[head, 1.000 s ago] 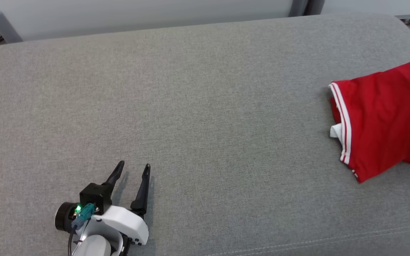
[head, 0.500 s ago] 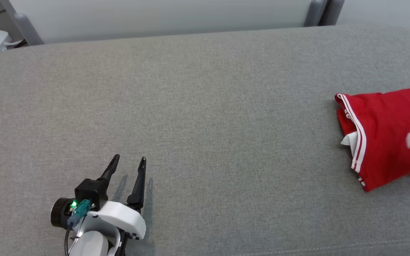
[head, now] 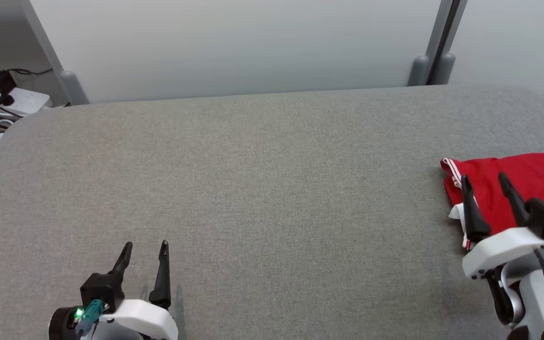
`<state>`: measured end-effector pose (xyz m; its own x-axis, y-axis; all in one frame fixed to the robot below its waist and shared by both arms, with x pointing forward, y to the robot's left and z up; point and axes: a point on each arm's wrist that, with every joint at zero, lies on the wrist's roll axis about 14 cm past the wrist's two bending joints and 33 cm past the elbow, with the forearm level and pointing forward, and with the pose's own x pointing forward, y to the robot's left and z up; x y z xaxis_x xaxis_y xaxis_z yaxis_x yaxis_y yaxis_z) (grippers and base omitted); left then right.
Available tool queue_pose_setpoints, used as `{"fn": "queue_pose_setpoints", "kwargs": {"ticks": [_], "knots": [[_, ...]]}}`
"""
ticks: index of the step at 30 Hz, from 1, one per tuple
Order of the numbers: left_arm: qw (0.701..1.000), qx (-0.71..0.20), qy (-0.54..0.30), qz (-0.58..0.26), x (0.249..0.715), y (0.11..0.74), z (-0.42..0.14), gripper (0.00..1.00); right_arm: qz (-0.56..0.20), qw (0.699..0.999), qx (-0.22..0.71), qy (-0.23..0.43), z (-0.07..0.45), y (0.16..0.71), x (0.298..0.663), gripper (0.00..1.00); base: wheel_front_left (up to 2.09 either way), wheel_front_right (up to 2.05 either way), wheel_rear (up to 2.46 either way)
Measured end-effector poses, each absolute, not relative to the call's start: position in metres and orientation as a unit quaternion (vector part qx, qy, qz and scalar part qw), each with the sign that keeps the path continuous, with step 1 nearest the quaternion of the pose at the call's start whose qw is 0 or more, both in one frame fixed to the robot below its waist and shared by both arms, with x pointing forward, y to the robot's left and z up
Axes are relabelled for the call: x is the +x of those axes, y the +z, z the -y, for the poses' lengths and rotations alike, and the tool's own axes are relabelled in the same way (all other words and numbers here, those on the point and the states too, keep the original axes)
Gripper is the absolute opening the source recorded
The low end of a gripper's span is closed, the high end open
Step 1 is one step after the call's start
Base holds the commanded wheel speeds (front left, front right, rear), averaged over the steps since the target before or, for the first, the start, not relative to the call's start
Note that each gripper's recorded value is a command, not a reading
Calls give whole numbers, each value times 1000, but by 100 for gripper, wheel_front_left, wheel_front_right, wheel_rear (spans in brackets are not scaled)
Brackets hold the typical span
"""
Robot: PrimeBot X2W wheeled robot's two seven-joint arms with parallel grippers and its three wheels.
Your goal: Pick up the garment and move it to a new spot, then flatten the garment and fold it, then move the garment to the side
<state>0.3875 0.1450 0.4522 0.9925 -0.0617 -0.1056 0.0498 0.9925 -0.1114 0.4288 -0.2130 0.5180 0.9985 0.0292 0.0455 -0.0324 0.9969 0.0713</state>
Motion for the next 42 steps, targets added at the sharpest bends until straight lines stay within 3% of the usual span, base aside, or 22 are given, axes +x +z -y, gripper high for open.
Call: {"fn": "queue_pose_setpoints", "kwargs": {"ticks": [9, 25, 26, 33, 42], "knots": [[998, -55, 10, -38, 372, 461, -169, 100, 14, 998, 48, 39, 189, 506, 404, 100, 0, 0, 0], [997, -63, 27, -19, 355, 471, -183, 100, -2, 999, 40, 37, 189, 492, 388, 100, 0, 0, 0], [997, -64, 27, -22, 354, 469, -183, 0, -9, 998, 41, 37, 189, 488, 387, 0, 0, 0, 0], [992, -79, 35, -93, 329, 425, -178, 0, -87, 993, 68, 27, 181, 435, 356, 0, 0, 0, 0], [985, -129, 51, -101, 330, 424, -182, 0, -88, 989, 117, 10, 186, 437, 358, 0, 0, 0, 0]]}}
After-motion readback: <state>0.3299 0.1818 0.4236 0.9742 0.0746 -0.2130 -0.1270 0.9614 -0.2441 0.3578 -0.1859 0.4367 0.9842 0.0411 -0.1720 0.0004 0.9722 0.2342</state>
